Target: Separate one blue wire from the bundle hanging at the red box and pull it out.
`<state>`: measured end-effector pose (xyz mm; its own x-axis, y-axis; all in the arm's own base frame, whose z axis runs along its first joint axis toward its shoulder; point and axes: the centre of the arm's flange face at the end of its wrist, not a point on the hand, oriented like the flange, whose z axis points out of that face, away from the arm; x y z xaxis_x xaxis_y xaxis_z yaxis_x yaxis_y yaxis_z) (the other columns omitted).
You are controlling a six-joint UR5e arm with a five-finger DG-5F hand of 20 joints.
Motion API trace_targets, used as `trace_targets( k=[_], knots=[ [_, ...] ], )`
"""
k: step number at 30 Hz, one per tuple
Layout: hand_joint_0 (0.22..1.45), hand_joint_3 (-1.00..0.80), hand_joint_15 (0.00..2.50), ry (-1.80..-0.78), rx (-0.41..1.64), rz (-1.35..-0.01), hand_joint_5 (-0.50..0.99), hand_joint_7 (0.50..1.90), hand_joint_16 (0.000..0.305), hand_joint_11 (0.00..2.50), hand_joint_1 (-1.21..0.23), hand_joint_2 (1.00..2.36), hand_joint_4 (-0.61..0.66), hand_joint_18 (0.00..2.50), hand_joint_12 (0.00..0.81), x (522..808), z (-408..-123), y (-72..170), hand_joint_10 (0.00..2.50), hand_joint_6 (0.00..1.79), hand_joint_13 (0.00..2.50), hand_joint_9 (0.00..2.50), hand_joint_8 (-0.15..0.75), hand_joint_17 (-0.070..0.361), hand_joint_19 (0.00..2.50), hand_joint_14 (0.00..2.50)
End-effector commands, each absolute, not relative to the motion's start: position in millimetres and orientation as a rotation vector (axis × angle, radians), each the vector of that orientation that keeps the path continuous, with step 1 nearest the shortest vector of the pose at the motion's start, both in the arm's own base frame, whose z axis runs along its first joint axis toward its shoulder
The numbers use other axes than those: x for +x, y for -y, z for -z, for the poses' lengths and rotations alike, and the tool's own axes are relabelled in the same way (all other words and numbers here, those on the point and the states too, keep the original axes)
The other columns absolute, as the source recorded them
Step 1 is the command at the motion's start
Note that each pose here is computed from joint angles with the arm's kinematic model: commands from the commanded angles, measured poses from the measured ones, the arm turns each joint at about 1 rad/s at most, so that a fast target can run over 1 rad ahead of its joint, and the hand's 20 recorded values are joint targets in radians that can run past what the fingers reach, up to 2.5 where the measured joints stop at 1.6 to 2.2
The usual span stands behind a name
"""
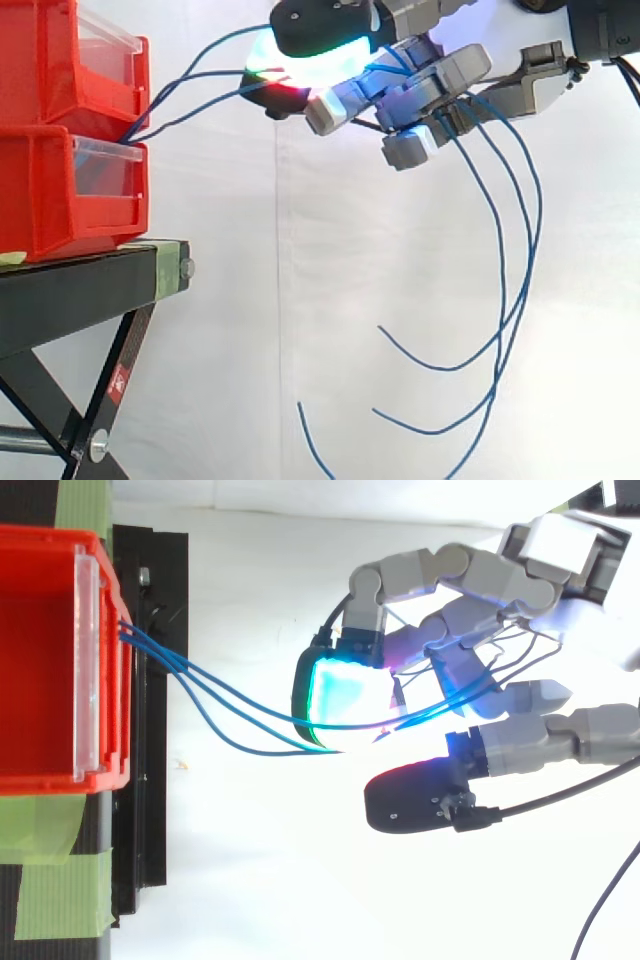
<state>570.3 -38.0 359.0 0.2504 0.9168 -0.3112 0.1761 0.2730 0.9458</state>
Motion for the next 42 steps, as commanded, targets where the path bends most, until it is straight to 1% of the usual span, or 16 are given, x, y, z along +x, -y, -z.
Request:
trace_targets(
  k=[1, 4, 7, 9, 16, 18, 21, 25, 28, 31, 35, 36, 37, 42],
  knots=[
    [0.71, -0.17, 1.1, -1.224, 1.2, -0.719, -0.21, 1.35, 0.049, 1.46, -0.95, 1.03, 0.23, 0.86, 0.361, 570.1, -359.6, 38.0, 0.02, 0.61, 0.88, 0.65, 0.32, 0.111, 1.44, 2.05],
    [0.69, -0.22, 1.08, -1.226, 1.2, -0.718, -0.21, 1.34, 0.048, 1.46, -0.93, 1.03, 0.24, 0.86, 0.36, 570.4, -358.8, 37.9, 0.02, 0.62, 0.89, 0.65, 0.324, 0.108, 1.44, 2.04],
    [0.6, -0.4, 1.04, -1.226, 1.2, -0.718, -0.21, 1.32, 0.048, 1.48, -0.86, 1.01, 0.24, 0.88, 0.362, 570.4, -358.8, 37.9, 0.02, 0.63, 0.9, 0.7, 0.333, 0.108, 1.46, 2.11],
    [0.57, -0.49, 1.01, -1.224, 1.2, -0.719, -0.2, 1.31, 0.049, 1.48, -0.82, 1.0, 0.25, 0.89, 0.37, 570.1, -359.6, 38.0, 0.02, 0.63, 0.92, 0.73, 0.34, 0.111, 1.46, 2.13],
    [0.5, -0.5, 0.95, -1.227, 1.2, -0.719, -0.19, 1.29, 0.054, 1.47, -0.68, 1.0, 0.27, 0.94, 0.395, 570.0, -359.5, 37.2, 0.01, 0.63, 0.96, 0.8, 0.368, 0.121, 1.46, 2.2],
    [0.51, -0.5, 0.97, -1.226, 1.2, -0.718, -0.18, 1.3, 0.053, 1.47, -0.6, 1.0, 0.27, 0.95, 0.381, 569.9, -359.5, 38.1, 0.01, 0.63, 0.99, 0.85, 0.366, 0.12, 1.45, 2.19],
    [0.53, -0.5, 0.96, -1.227, 1.201, -0.717, -0.18, 1.31, 0.051, 1.45, -0.55, 1.0, 0.26, 0.95, 0.368, 570.2, -358.7, 38.0, 0.01, 0.62, 1.0, 0.87, 0.358, 0.114, 1.46, 2.15],
    [0.57, -0.47, 0.98, -1.226, 1.2, -0.718, -0.17, 1.31, 0.047, 1.45, -0.56, 1.0, 0.25, 0.95, 0.357, 569.9, -359.5, 38.1, 0.01, 0.63, 1.03, 0.89, 0.348, 0.106, 1.46, 2.12],
    [0.59, -0.44, 1.01, -1.226, 1.199, -0.717, -0.17, 1.29, 0.046, 1.45, -0.61, 1.01, 0.25, 0.95, 0.352, 569.9, -359.5, 38.1, 0.01, 0.64, 1.03, 0.91, 0.351, 0.104, 1.47, 2.1],
    [0.63, -0.37, 1.02, -1.226, 1.199, -0.717, -0.17, 1.22, 0.045, 1.46, -0.65, 1.01, 0.24, 0.96, 0.342, 570.4, -358.8, 37.9, 0.01, 0.69, 1.06, 0.95, 0.349, 0.102, 1.46, 2.08],
    [0.63, -0.27, 1.03, -1.225, 1.199, -0.72, -0.17, 1.2, 0.044, 1.48, -0.67, 1.02, 0.23, 1.01, 0.345, 570.1, -359.6, 37.1, 0.01, 0.72, 1.1, 1.02, 0.359, 0.099, 1.48, 2.08],
    [0.63, -0.25, 1.02, -1.227, 1.2, -0.719, -0.17, 1.2, 0.044, 1.47, -0.67, 1.02, 0.23, 1.02, 0.335, 570.4, -358.8, 37.1, 0.01, 0.72, 1.11, 1.02, 0.358, 0.099, 1.48, 2.08],
    [0.63, -0.24, 1.03, -1.227, 1.2, -0.719, -0.17, 1.2, 0.044, 1.48, -0.67, 1.02, 0.22, 1.02, 0.346, 570.4, -358.8, 37.1, 0.01, 0.73, 1.12, 1.03, 0.361, 0.098, 1.48, 2.08],
    [0.64, -0.19, 1.05, -1.229, 1.199, -0.719, -0.17, 1.19, 0.045, 1.49, -0.67, 1.03, 0.21, 1.03, 0.348, 570.3, -358.7, 36.2, 0.01, 0.74, 1.13, 1.05, 0.36, 0.101, 1.47, 2.07]
  ],
)
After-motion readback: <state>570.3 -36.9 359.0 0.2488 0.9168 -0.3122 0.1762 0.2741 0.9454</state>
